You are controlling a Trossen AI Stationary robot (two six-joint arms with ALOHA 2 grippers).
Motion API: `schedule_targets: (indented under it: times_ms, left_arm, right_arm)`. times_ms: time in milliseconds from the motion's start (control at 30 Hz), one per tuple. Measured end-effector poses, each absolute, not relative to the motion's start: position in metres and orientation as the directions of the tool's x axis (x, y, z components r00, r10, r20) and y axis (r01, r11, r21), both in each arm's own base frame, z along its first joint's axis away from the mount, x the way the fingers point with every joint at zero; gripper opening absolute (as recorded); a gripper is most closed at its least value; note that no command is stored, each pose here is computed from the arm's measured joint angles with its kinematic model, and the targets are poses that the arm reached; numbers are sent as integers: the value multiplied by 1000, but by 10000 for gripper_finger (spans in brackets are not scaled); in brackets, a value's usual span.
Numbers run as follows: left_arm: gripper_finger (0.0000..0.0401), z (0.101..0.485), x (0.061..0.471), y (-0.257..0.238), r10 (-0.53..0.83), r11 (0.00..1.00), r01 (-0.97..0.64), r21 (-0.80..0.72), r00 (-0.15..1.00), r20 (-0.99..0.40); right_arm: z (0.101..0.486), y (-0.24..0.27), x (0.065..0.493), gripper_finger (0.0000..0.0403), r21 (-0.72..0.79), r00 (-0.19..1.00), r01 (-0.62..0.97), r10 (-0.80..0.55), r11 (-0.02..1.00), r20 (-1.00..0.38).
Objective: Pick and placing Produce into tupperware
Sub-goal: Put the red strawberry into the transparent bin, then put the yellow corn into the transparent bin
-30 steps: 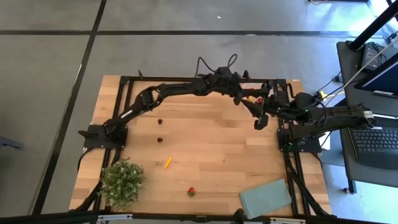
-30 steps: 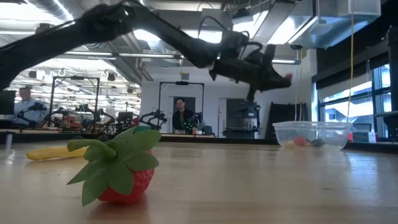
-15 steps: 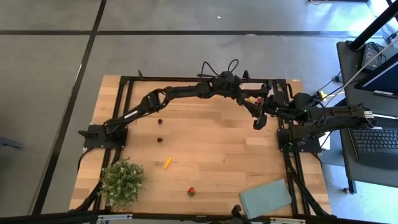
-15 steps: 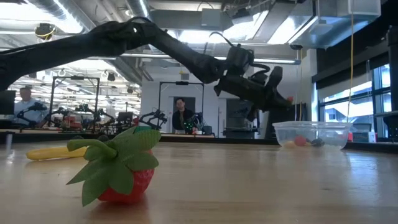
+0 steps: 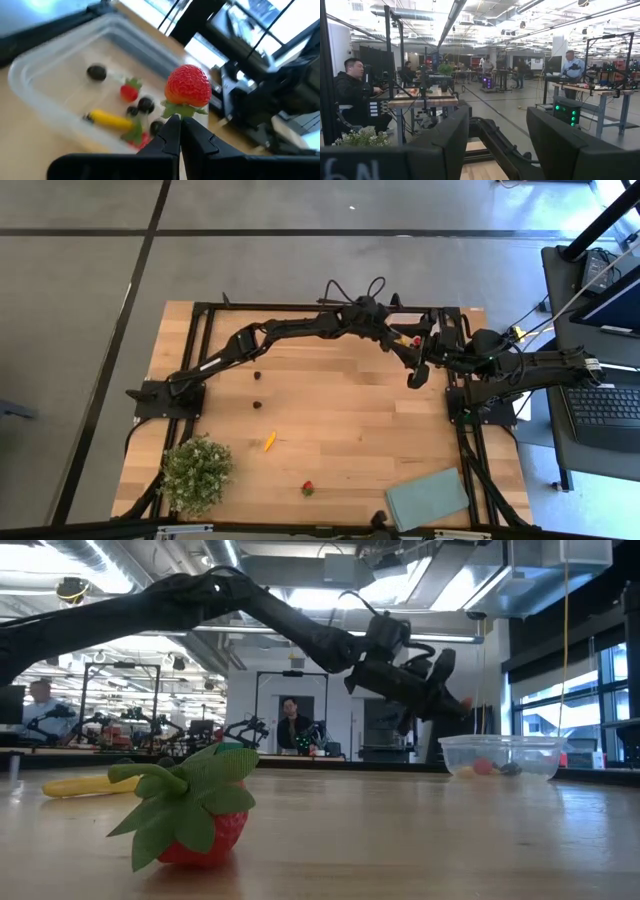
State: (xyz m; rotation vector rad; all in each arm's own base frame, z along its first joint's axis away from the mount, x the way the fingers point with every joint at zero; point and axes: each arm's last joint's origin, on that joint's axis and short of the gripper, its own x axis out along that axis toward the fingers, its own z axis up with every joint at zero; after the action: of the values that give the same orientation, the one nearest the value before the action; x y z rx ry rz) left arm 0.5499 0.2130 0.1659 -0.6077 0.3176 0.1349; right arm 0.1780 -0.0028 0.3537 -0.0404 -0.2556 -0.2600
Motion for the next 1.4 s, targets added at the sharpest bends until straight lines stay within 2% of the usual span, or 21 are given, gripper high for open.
schedule_targets:
  times_ms: [167, 567, 800, 967, 1067, 1167, 1267, 1400]
  left_arm:
    - [2, 160, 548, 212, 41, 825, -251, -507, 920, -389]
    - [19, 161, 549, 212, 46, 833, -245, -496, 924, -379]
    - [7, 162, 549, 212, 50, 833, -247, -495, 925, -376]
    - [3, 166, 547, 211, -51, 834, -158, -529, 932, -360]
    - [10, 187, 541, 215, -145, 846, -45, -532, 939, -311]
    - [19, 221, 529, 225, -174, 852, 15, -523, 951, -256]
    - [26, 250, 515, 230, -144, 889, -1, -459, 949, -280]
    - [35, 291, 490, 223, -57, 943, -80, -324, 918, -391]
  right_arm:
    - [353, -3, 178, 201, -13, 936, 260, -249, 965, 251]
    - [351, -3, 179, 201, -20, 941, 260, -248, 965, 231]
    - [350, -3, 179, 201, -22, 944, 259, -248, 966, 216]
    - [350, -3, 179, 201, -23, 944, 259, -249, 965, 217]
    - [351, -3, 177, 201, -22, 943, 260, -249, 965, 223]
    - [352, -3, 175, 201, -19, 941, 260, -249, 965, 229]
    - [353, -3, 172, 201, -18, 940, 260, -249, 965, 234]
    - [355, -3, 168, 201, -13, 936, 260, -249, 965, 248]
